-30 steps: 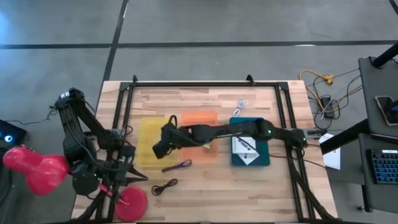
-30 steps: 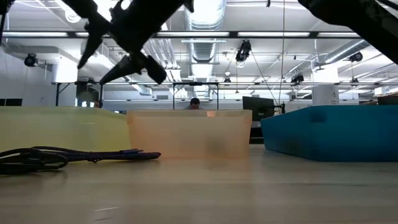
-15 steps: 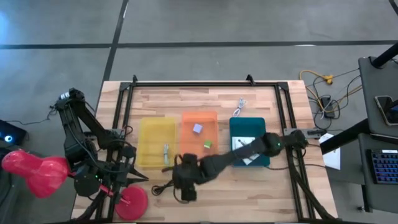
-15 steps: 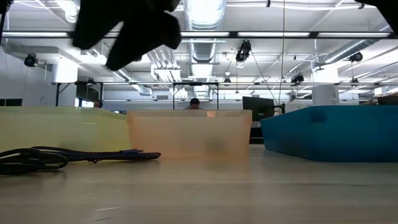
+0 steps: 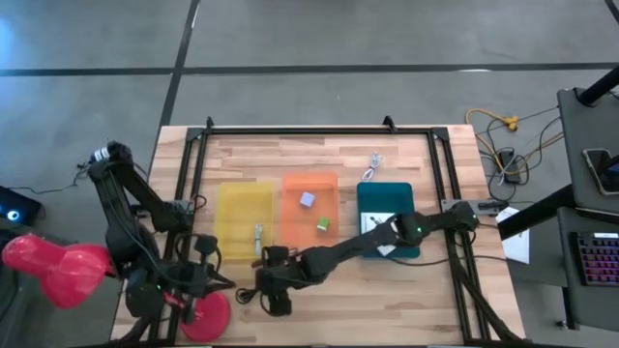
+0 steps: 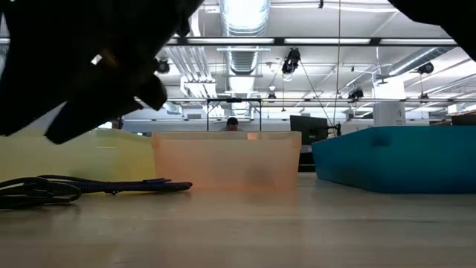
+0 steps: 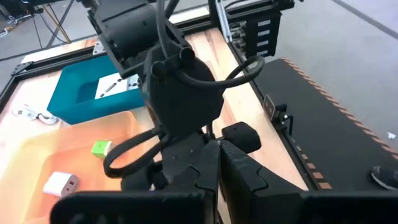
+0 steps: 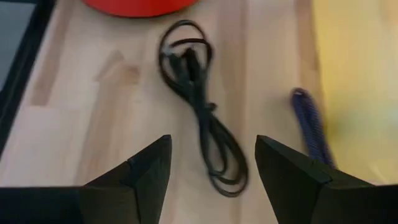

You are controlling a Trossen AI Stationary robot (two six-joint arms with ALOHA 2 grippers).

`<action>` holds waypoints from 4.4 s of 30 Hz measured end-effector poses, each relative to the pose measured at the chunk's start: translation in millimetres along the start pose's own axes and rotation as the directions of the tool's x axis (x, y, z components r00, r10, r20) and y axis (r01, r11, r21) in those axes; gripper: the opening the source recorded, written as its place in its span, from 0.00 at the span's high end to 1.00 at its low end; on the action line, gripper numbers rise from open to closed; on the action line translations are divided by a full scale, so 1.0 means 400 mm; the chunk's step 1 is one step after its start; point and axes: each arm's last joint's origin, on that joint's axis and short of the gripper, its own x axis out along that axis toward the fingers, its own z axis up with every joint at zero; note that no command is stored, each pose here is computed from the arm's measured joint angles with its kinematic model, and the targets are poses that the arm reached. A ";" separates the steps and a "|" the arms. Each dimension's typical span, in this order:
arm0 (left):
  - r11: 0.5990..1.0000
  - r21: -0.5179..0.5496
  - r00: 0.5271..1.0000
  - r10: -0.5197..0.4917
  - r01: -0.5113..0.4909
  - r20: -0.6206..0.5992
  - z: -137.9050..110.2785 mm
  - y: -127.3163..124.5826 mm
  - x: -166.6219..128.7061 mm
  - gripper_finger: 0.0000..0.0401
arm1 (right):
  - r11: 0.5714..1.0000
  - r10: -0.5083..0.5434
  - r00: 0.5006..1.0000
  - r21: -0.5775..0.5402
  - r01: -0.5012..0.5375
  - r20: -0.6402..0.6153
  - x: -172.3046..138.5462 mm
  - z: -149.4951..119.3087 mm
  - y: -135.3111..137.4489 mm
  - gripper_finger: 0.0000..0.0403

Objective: Pick and place items into bin
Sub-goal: Put the black charger cable into the yellow bin, then put the violet patterned charger cable into the yellow bin

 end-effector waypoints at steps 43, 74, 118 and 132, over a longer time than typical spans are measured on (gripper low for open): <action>1.000 -0.022 1.000 -0.004 0.004 0.025 0.006 -0.012 0.010 1.00 | 0.770 -0.247 0.958 0.630 0.100 0.149 -0.123 0.106 -0.148 0.96; 1.000 -0.021 1.000 0.002 -0.002 0.030 0.009 -0.010 0.012 1.00 | 0.979 -0.199 0.975 0.018 0.202 -0.100 -0.073 -0.013 0.002 0.49; 0.998 -0.063 1.000 -0.021 0.021 0.008 0.019 0.009 0.032 1.00 | 0.930 -0.361 0.915 -0.005 0.366 -0.177 -0.090 0.000 -0.136 0.56; 0.997 0.001 0.997 -0.074 0.074 0.014 0.041 0.019 0.086 1.00 | 0.834 -0.524 0.844 0.130 0.536 -0.116 -0.251 0.044 -0.134 0.56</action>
